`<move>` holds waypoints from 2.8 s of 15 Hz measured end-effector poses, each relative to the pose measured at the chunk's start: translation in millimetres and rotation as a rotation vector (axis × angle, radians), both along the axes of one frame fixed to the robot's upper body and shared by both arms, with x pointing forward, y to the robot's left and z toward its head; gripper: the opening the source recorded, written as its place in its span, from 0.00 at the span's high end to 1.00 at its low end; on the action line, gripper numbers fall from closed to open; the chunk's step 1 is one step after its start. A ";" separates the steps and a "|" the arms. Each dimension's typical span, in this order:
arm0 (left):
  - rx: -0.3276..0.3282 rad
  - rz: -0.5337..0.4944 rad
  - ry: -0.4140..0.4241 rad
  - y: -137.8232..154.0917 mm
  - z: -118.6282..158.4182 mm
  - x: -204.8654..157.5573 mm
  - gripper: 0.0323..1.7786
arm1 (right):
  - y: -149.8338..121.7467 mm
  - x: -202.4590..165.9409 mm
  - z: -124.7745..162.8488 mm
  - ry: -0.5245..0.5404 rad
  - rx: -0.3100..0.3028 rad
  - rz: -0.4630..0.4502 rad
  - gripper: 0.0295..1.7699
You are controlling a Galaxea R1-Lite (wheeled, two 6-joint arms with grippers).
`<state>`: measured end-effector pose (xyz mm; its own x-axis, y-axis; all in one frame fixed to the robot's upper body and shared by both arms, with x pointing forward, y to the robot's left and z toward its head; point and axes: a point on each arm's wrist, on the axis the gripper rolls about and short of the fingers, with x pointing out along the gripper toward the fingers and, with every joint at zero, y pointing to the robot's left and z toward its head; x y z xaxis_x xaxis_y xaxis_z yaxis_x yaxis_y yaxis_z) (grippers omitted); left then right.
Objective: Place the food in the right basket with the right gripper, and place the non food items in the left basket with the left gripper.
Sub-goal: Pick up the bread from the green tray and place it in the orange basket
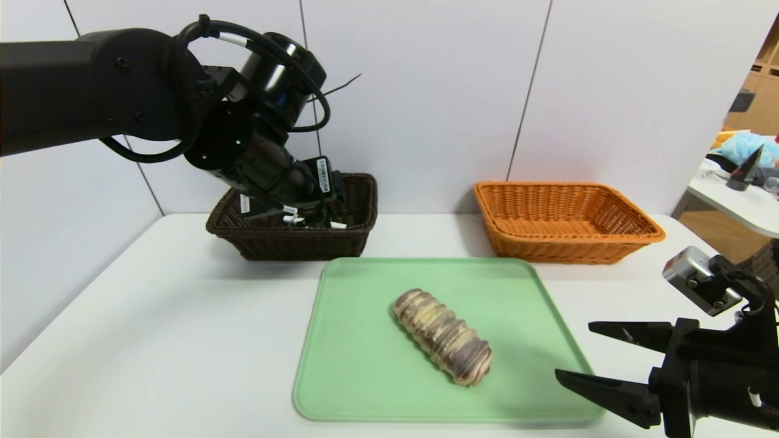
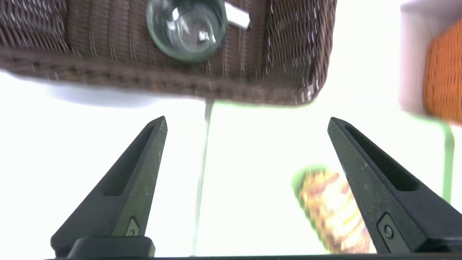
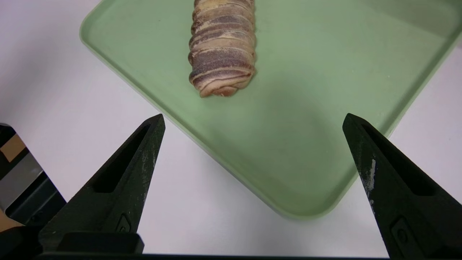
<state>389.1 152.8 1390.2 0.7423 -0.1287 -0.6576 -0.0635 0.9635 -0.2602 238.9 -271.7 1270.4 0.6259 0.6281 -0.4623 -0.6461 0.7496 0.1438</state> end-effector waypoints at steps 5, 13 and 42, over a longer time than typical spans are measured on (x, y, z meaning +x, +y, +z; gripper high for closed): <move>0.044 -0.071 0.062 -4.5 -13.0 -32.3 0.08 | 16.8 8.8 5.1 -0.003 -0.002 0.074 0.04; 0.020 -0.334 0.113 -3.0 -30.9 -78.4 0.06 | 50.1 21.4 8.7 0.004 -0.016 0.199 0.04; -0.027 -0.669 -0.082 21.0 -38.4 -103.0 0.05 | 151.4 83.3 -17.4 -0.003 -0.250 0.063 0.04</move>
